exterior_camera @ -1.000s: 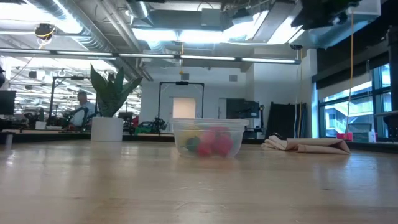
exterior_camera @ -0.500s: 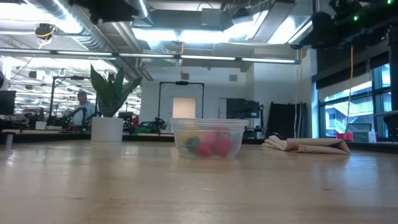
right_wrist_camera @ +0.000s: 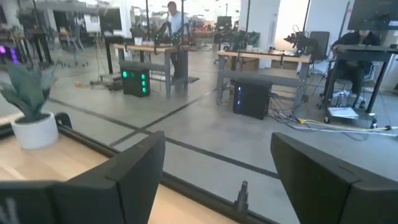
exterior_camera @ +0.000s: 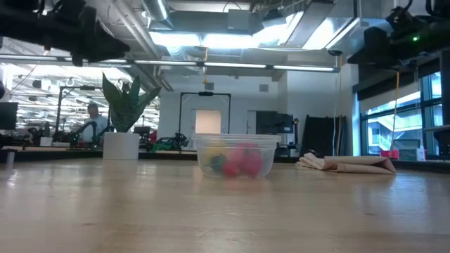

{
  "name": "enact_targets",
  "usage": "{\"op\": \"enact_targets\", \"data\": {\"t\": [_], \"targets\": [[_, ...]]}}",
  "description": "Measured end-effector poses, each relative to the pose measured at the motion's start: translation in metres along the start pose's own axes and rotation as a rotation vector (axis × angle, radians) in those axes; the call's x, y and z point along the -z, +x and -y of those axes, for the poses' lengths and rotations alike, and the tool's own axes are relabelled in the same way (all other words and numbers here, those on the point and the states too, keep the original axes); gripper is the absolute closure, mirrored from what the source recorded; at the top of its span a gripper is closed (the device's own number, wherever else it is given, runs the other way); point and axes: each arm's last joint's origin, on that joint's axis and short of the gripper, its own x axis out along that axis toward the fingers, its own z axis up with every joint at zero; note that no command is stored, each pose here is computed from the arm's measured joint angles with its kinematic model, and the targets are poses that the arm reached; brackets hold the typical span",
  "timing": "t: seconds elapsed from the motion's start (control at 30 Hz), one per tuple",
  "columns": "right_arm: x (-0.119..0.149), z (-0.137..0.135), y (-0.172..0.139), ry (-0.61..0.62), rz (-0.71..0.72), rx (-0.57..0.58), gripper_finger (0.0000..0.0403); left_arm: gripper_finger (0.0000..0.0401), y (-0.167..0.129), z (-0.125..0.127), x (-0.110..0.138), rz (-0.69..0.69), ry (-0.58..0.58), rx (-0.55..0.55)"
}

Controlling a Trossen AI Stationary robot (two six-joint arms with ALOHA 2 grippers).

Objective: Pick and placing Produce into tupperware
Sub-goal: Return to Home Position

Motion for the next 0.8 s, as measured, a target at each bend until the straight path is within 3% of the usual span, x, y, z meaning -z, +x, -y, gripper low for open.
{"op": "enact_targets", "data": {"t": [0.3, 0.57, 0.8], "targets": [[0.014, 0.007, -0.011, 0.073, 0.055, 0.0, 0.0109, 0.0222, -0.01, -0.006, 0.021, 0.044, -0.053, -0.013], [0.018, 0.009, -0.014, 0.064, 0.046, 0.0, 0.0109, 0.0222, -0.014, -0.009, 0.035, -0.062, -0.091, -0.078], [0.022, 0.008, -0.014, 0.048, 0.014, 0.0, 0.0109, 0.0222, -0.014, -0.009, 0.035, -0.064, -0.103, -0.079]]}}
